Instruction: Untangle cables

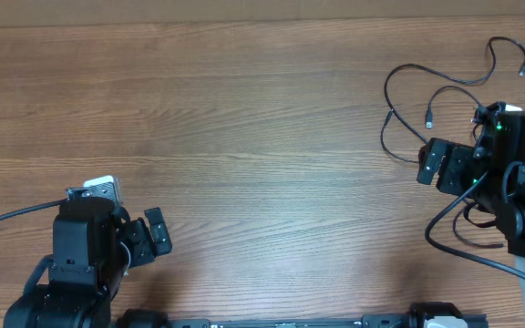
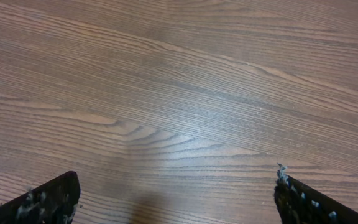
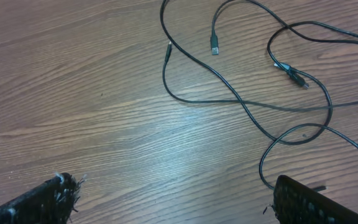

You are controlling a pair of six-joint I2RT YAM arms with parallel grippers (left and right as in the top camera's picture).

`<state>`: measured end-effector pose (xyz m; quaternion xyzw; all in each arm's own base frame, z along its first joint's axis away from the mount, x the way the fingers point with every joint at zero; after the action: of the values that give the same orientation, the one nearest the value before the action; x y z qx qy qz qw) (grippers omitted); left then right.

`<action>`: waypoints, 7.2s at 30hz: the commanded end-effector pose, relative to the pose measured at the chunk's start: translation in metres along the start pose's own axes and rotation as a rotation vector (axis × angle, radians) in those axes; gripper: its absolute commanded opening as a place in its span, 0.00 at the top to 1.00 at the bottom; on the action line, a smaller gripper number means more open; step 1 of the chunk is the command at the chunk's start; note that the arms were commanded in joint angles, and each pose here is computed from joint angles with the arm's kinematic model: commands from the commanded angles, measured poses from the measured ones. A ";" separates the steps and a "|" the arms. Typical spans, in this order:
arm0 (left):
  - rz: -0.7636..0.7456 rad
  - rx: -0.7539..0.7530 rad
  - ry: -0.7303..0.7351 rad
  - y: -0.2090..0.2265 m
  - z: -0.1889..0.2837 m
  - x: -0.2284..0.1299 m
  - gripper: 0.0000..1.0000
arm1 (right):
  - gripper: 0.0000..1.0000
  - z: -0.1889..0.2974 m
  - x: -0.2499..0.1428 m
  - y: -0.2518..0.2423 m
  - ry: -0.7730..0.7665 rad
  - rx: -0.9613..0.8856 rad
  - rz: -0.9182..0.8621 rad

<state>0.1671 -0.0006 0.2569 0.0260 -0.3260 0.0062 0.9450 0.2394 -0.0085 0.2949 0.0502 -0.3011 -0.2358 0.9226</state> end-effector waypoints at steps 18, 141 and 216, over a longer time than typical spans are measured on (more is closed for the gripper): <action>0.016 0.008 0.001 0.001 -0.001 -0.001 0.00 | 0.00 -0.007 0.031 0.017 -0.272 0.138 0.036; 0.056 -0.025 -0.751 0.000 -0.083 -0.002 0.00 | 0.00 -0.093 -0.085 -0.018 -0.792 0.494 0.068; -0.275 -0.021 -0.850 -0.021 -0.112 -0.014 0.00 | 0.00 -0.093 -0.085 -0.018 -0.792 0.494 0.067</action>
<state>0.2259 -0.0147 0.1589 0.0586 -0.6776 -0.1249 0.7223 0.2261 0.0095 0.1718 0.1601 -0.6784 -0.1279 0.7056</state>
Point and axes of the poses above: each gripper's point midway between its finger pads, its own z axis back along the fingers, its own y axis along the line the jaws close on, x = y × z, the point moved 2 cm from there along z, back along the fingers, and after that the axes turned 15 degrees about -z, right-handed, at the moved point
